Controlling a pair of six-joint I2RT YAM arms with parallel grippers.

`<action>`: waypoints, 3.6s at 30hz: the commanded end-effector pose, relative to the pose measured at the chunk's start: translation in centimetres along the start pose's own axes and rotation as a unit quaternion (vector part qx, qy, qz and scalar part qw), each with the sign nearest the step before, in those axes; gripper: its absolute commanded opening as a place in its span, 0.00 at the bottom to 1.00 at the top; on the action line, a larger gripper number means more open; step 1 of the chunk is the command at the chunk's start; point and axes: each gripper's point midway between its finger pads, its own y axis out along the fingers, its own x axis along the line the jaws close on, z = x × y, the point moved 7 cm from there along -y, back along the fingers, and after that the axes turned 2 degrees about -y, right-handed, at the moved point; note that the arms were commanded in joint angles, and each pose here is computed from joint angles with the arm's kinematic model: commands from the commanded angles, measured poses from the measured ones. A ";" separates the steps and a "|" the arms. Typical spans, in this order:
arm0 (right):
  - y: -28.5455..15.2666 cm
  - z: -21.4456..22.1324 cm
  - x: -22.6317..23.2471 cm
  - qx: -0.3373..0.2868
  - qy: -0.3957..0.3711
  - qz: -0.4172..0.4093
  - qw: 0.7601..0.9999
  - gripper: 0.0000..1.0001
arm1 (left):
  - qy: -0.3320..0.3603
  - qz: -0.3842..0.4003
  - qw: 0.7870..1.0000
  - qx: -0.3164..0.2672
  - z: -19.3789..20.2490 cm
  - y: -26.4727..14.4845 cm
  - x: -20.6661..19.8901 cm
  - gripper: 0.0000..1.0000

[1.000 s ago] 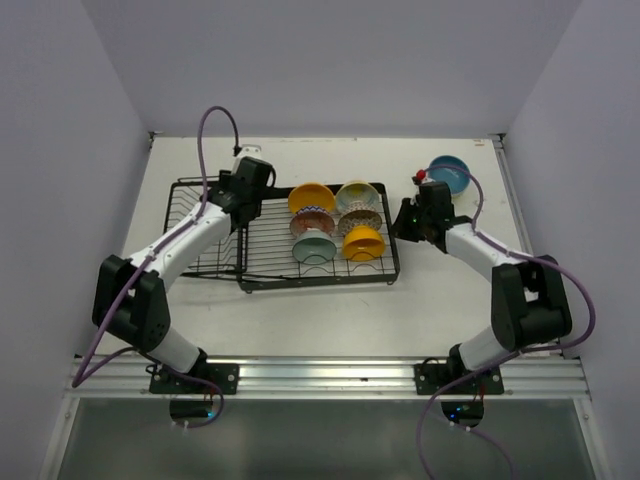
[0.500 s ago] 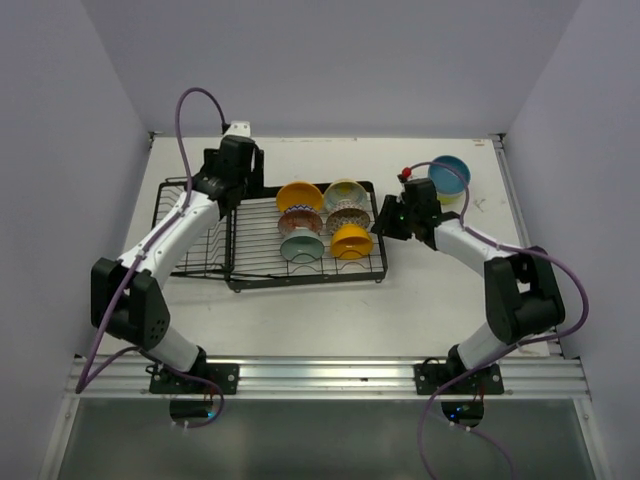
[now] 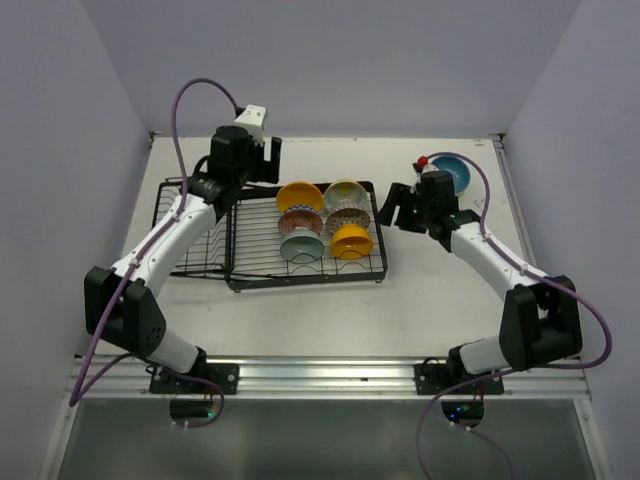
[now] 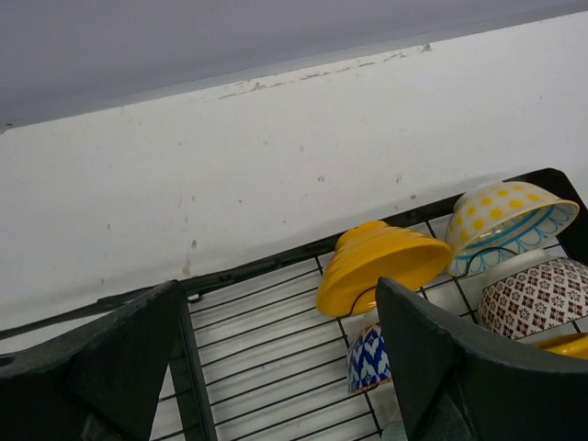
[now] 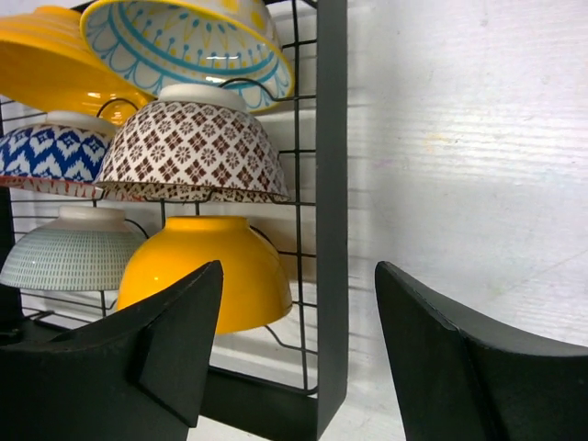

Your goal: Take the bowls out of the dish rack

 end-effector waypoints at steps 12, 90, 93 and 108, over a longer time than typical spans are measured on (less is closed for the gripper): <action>-3.4 0.1 -4.6 -0.070 0.003 0.055 0.996 0.72 | 0.170 0.094 0.979 -0.060 1.1 -2.2 -9.8 0.87; -3.5 1.8 -5.3 -0.099 0.028 0.049 0.994 0.67 | 0.400 -0.056 0.910 -0.091 16.2 -2.8 -20.9 0.00; -3.4 1.8 -5.3 -0.098 0.028 0.048 0.994 0.67 | 0.394 -0.070 0.910 -0.110 15.5 -3.3 -20.8 0.00; -3.5 1.8 -5.4 -0.099 0.029 0.049 0.993 0.68 | 0.397 -0.116 0.895 -0.165 14.4 -4.8 -20.4 0.00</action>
